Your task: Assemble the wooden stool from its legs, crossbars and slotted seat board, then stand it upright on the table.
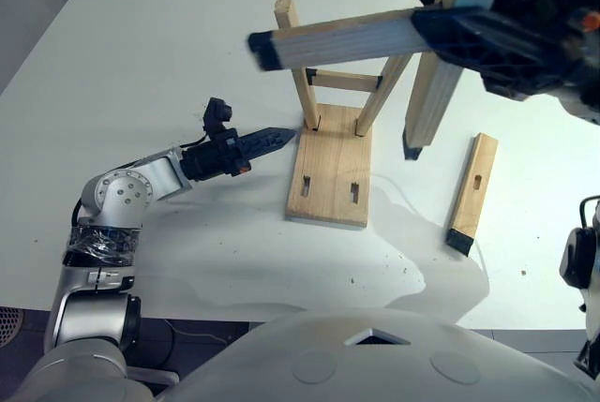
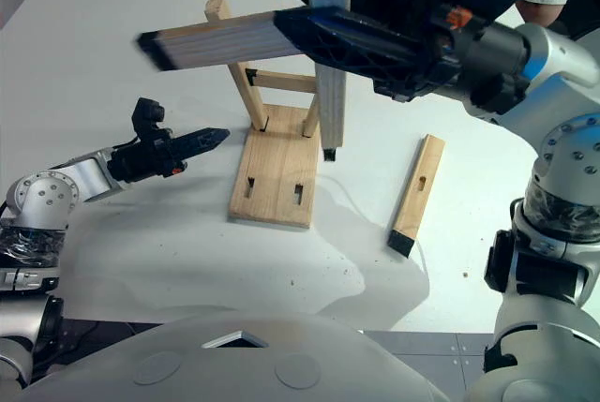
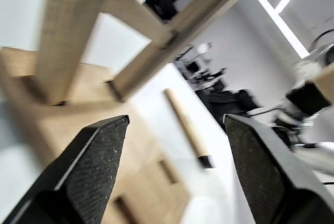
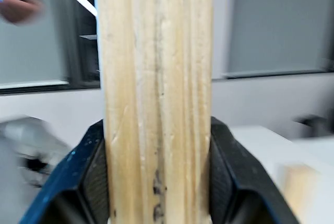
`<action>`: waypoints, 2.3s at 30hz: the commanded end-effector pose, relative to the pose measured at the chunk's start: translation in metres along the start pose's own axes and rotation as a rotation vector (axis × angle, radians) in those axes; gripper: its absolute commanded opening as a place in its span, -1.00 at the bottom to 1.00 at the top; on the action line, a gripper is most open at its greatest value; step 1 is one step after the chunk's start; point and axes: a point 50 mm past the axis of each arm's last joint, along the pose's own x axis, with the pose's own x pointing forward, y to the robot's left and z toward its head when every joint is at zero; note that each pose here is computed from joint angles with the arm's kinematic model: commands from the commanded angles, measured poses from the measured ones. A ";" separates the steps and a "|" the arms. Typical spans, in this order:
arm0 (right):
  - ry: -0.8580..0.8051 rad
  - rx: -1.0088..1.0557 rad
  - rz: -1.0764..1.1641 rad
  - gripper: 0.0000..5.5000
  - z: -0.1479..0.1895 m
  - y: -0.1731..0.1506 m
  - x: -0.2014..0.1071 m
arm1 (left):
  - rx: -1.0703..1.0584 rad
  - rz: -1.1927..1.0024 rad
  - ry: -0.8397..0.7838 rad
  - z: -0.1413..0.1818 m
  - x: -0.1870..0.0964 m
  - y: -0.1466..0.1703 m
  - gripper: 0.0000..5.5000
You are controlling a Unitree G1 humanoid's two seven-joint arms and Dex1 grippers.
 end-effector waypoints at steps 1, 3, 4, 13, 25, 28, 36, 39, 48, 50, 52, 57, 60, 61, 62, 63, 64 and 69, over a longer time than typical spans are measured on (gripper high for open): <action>0.065 -0.093 -0.180 -0.26 -0.029 -0.001 -0.013 | 0.081 0.072 0.030 -0.014 -0.005 0.007 0.22; 0.069 -0.116 -0.227 -0.26 -0.048 0.003 -0.013 | 0.108 0.107 0.032 -0.018 -0.008 0.011 0.22; 0.059 -0.124 -0.244 -0.26 -0.055 0.006 -0.011 | 0.125 0.115 0.044 -0.021 -0.010 0.012 0.22; -0.171 -0.262 -0.254 -0.26 -0.029 0.006 0.031 | 0.146 -0.316 0.033 -0.019 0.038 -0.080 0.22; -0.391 -0.152 -0.281 -0.26 -0.018 0.001 0.077 | 0.094 -0.171 -0.229 0.002 0.098 -0.086 0.22; -0.369 -0.113 -0.320 -0.26 -0.029 0.004 0.066 | 0.082 -0.086 -0.335 0.018 0.098 -0.078 0.22; -0.238 -0.133 -0.394 -0.26 -0.047 0.005 0.032 | 0.106 0.005 -0.427 0.040 0.086 -0.066 0.22; -0.214 -0.140 -0.386 -0.26 -0.047 0.007 0.028 | 0.134 0.023 -0.415 0.042 0.083 -0.064 0.22; -0.148 -0.203 -0.297 -0.26 -0.014 0.017 0.006 | 0.540 0.196 0.018 -0.009 0.030 -0.025 0.22; -0.062 -0.185 -0.217 -0.26 -0.014 0.026 -0.001 | 0.624 0.261 0.107 -0.018 0.013 -0.009 0.22; 0.027 -0.146 -0.152 -0.26 -0.020 0.034 -0.007 | 0.682 0.301 0.138 -0.020 0.007 0.002 0.22; 0.299 -0.061 -0.029 -0.26 -0.060 0.052 -0.023 | 0.753 0.353 0.158 -0.024 0.007 0.019 0.22; 0.326 -0.046 -0.038 -0.26 -0.070 0.047 -0.028 | 0.801 0.346 0.199 -0.031 0.008 0.023 0.22; 0.327 -0.045 -0.044 -0.26 -0.072 0.044 -0.029 | 0.821 0.348 0.215 -0.033 0.008 0.025 0.22; 0.330 -0.046 -0.049 -0.26 -0.075 0.042 -0.030 | 0.844 0.352 0.233 -0.036 0.009 0.027 0.22; 0.334 -0.048 -0.051 -0.26 -0.077 0.039 -0.031 | 0.867 0.353 0.250 -0.039 0.009 0.029 0.22; 0.336 -0.050 -0.051 -0.26 -0.079 0.038 -0.031 | 0.882 0.350 0.262 -0.042 0.009 0.030 0.22; 0.336 -0.071 -0.073 -0.26 -0.087 0.028 -0.034 | 0.887 0.328 0.257 -0.044 0.013 0.029 0.22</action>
